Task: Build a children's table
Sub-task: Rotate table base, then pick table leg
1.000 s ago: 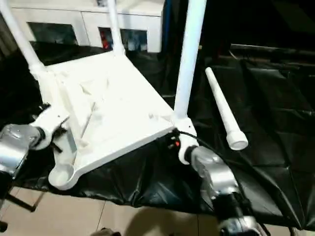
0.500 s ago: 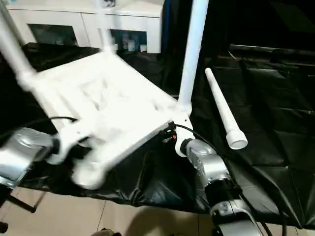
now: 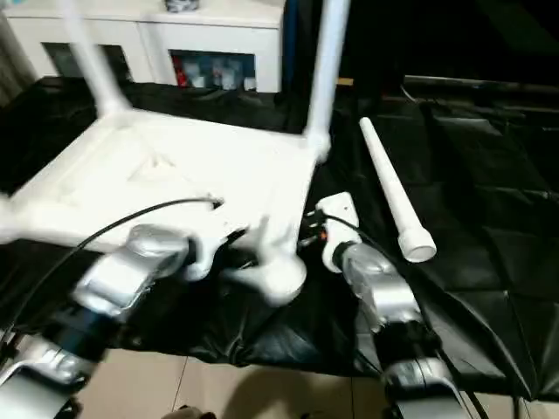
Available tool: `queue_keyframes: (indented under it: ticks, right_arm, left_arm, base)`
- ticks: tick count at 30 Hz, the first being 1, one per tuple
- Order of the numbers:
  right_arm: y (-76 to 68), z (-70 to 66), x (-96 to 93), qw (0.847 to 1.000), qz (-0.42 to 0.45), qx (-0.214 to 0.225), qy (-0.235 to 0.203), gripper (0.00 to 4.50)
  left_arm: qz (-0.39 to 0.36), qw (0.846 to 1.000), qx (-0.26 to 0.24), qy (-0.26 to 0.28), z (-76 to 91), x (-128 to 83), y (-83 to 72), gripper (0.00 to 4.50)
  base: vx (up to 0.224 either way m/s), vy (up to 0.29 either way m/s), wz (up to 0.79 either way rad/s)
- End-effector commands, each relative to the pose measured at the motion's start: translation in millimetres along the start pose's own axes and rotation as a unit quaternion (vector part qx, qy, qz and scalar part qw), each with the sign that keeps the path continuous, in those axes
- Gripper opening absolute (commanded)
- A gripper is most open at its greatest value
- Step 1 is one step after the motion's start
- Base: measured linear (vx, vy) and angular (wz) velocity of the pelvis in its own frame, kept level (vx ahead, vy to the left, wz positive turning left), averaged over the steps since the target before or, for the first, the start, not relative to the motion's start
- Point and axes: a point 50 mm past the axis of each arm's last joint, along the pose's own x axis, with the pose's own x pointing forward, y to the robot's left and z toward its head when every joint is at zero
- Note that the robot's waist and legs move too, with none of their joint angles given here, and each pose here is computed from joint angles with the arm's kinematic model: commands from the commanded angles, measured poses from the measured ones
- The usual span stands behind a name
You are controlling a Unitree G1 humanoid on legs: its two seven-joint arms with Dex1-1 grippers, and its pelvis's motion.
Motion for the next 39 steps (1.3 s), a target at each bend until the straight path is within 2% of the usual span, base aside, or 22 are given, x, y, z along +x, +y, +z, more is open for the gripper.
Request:
queue_keyframes:
  ticks: [1,3,4,5,7,8,10,11,12,13,15,17,20,24,27,28,33,36,39]
  right_arm:
    - [-11.0,8.1,-8.9,0.999,-0.036,-0.007,0.000,0.03]
    - [-14.3,13.6,-12.5,0.999,-0.044,-0.008,0.001,0.03]
    - [-17.9,19.3,-14.1,0.999,-0.048,0.011,0.009,0.03]
    - [-21.8,27.9,-16.0,0.998,-0.054,0.022,0.011,0.03]
    - [-25.0,32.1,-16.3,0.998,-0.061,0.025,0.016,0.03]
    - [-27.6,35.7,-16.5,0.997,-0.067,0.027,0.019,0.28]
    - [-37.7,49.8,-16.4,0.996,-0.087,0.028,0.013,0.35]
    - [-47.0,57.4,-16.1,0.993,-0.113,0.026,0.020,0.35]
    - [-47.0,57.4,-16.1,0.993,-0.113,0.026,0.020,0.41]
    - [-52.3,58.8,-15.7,0.991,-0.130,0.026,0.032,0.70]
    - [-58.4,59.6,-15.3,0.988,-0.147,0.022,0.051,0.80]
    - [-71.0,63.3,-13.1,0.981,-0.181,0.022,0.074,0.96]
    - [-78.4,66.6,-12.3,0.976,-0.201,0.027,0.077,1.21]
    - [-96.8,70.0,-13.4,0.965,-0.242,0.028,0.098,1.63]
    - [-100.8,70.0,-13.8,0.963,-0.249,0.029,0.105,1.84]
    - [-107.5,69.9,-14.4,0.959,-0.259,0.024,0.113,1.93]
    - [-114.5,68.5,-15.3,0.954,-0.274,0.014,0.122,2.37]
    - [-118.7,62.8,-15.0,0.951,-0.278,0.015,0.137,2.67]
    - [-118.1,54.9,-14.4,0.948,-0.267,0.005,0.172,2.89]
  left_arm:
    - [0.005,1.000,0.018,-0.014,1.7,-7,4.9,0.00]
    - [0.010,0.999,0.031,-0.029,4.3,-10,6.2,0.00]
    - [0.018,0.998,0.038,-0.047,8.0,-14,7.4,0.00]
    - [0.028,0.997,0.035,-0.069,12.7,-18,8.5,0.00]
    - [0.025,0.997,0.025,-0.075,14.1,-20,8.2,0.00]
    - [0.023,0.996,0.022,-0.078,15.0,-22,7.8,0.33]
    - [0.015,0.996,0.023,-0.083,16.2,-28,5.5,0.41]
    - [0.010,0.995,0.021,-0.096,20.5,-33,3.6,0.41]
    - [0.010,0.995,0.021,-0.096,20.5,-33,3.6,0.41]
    - [0.007,0.994,0.019,-0.105,24.1,-34,2.7,0.61]
    - [0.002,0.993,0.020,-0.112,27.6,-35,1.1,0.84]
    - [-0.009,0.993,0.033,-0.113,31.0,-36,-2.9,0.81]
    - [-0.013,0.993,0.033,-0.114,32.5,-38,-4.6,1.07]
    - [-0.022,0.993,0.038,-0.108,32.8,-42,-8.9,1.47]
    - [-0.022,0.993,0.038,-0.107,32.8,-43,-9.3,1.68]
    - [-0.025,0.993,0.037,-0.107,33.3,-44,-10.3,1.85]
    - [-0.030,0.994,0.036,-0.103,32.9,-44,-11.5,2.19]
    - [-0.031,0.995,0.037,-0.093,30.9,-45,-12.2,2.52]
    - [-0.018,0.995,0.045,-0.086,30.3,-45,-10.0,2.64]
  base:
    - [0.000,0.000,0.00]
    - [0.000,0.000,0.00]
    - [0.000,0.000,0.00]
    - [0.000,0.000,0.00]
    - [0.000,0.000,0.00]
    - [0.000,0.000,0.00]
    - [0.000,0.000,0.00]
    - [0.000,0.000,0.00]
    - [0.000,0.000,0.00]
    - [0.000,0.000,0.00]
    - [0.000,0.000,0.00]
    - [0.000,0.000,0.00]
    - [0.000,0.000,0.00]
    - [0.000,0.000,0.00]
    - [0.000,0.000,0.00]
    - [0.000,0.000,0.00]
    - [0.000,0.000,0.00]
    - [0.000,0.000,0.00]
    - [0.000,0.000,0.00]
